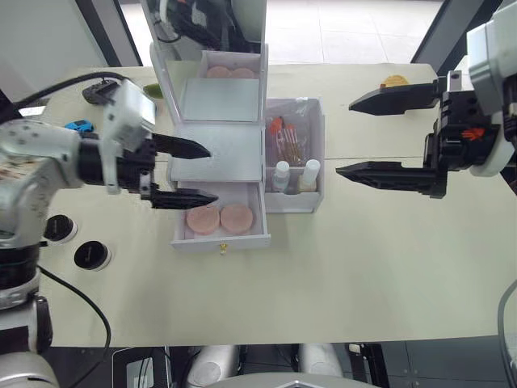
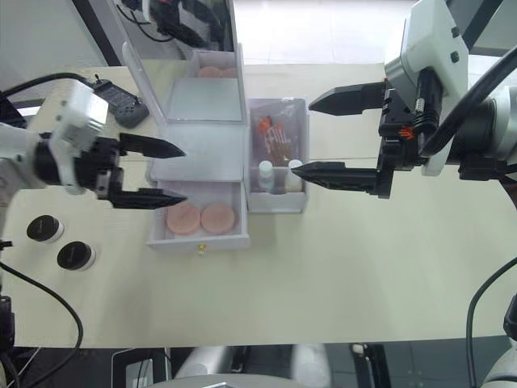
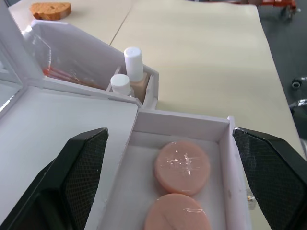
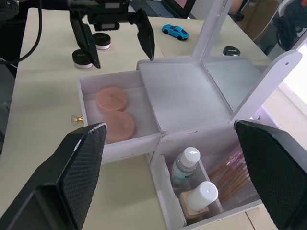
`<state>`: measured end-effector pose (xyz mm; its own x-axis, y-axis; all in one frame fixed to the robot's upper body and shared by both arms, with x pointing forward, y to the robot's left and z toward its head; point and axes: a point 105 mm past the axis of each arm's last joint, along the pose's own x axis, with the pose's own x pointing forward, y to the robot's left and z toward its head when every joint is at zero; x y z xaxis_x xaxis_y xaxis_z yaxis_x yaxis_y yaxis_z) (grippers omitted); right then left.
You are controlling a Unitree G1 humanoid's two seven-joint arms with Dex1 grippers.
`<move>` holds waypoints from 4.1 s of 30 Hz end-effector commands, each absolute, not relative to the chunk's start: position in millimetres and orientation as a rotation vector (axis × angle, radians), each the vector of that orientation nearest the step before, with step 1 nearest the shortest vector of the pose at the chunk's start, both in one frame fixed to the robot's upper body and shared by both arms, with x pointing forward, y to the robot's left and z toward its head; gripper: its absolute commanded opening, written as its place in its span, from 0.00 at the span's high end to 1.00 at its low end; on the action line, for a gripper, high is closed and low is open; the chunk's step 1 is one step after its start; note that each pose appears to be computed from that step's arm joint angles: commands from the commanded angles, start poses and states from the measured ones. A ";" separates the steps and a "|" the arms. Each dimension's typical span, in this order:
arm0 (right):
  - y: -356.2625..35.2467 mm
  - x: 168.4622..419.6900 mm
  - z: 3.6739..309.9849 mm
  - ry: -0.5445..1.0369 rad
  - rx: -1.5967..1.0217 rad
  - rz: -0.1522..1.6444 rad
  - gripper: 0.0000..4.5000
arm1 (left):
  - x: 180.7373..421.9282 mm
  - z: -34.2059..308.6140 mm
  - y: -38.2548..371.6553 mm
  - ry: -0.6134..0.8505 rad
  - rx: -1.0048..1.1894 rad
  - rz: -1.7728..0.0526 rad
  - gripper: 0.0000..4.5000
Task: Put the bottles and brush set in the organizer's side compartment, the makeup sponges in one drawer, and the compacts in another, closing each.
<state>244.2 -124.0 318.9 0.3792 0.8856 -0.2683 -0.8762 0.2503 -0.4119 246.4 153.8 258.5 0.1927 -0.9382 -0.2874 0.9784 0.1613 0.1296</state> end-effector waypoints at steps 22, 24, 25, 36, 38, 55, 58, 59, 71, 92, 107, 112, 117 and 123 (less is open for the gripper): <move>-118.6 253.9 299.8 0.045 -0.529 1.285 0.00 | 174.9 127.2 163.2 0.240 0.004 -0.883 0.99; -120.9 252.5 299.2 0.050 -0.535 1.276 0.00 | 183.0 121.7 160.5 0.220 -0.013 -0.829 0.99; -121.5 251.8 299.1 0.052 -0.536 1.273 0.00 | 185.5 119.3 158.7 0.217 -0.017 -0.818 0.99; -134.3 248.5 304.1 0.049 -0.554 1.221 0.00 | 222.7 127.1 148.8 0.079 -0.050 -0.732 0.99; -135.2 249.5 305.9 0.047 -0.558 1.215 0.00 | 227.6 131.6 145.7 0.054 -0.055 -0.738 0.99; -137.9 248.1 332.4 0.019 -0.579 1.158 0.00 | 289.4 146.1 135.7 -0.055 -0.055 -0.648 0.99; -144.5 248.7 333.8 0.021 -0.578 1.145 0.00 | 300.2 153.8 139.7 -0.070 -0.042 -0.638 0.99; -146.8 248.4 334.0 0.021 -0.577 1.141 0.00 | 302.4 155.9 139.7 -0.076 -0.035 -0.639 0.99; -148.4 249.2 328.9 0.019 -0.582 1.128 0.00 | 308.3 158.7 132.6 -0.081 -0.003 -0.670 0.99; -282.4 247.9 231.6 0.169 -0.091 0.669 0.00 | 331.5 205.6 332.3 0.017 0.243 -0.439 0.38; -351.9 245.3 203.9 0.058 -0.116 0.369 0.00 | 327.0 217.8 402.5 0.047 0.316 -0.264 0.00; -300.0 251.9 212.9 0.093 -0.167 0.575 0.00 | 331.8 219.6 371.4 0.014 0.280 -0.398 0.00; -235.8 252.7 225.6 0.116 -0.262 0.774 0.00 | 331.9 211.8 317.2 -0.004 0.192 -0.517 0.00; -176.9 247.5 238.9 0.068 -0.307 0.955 0.00 | 310.3 188.6 258.3 0.014 0.153 -0.574 0.00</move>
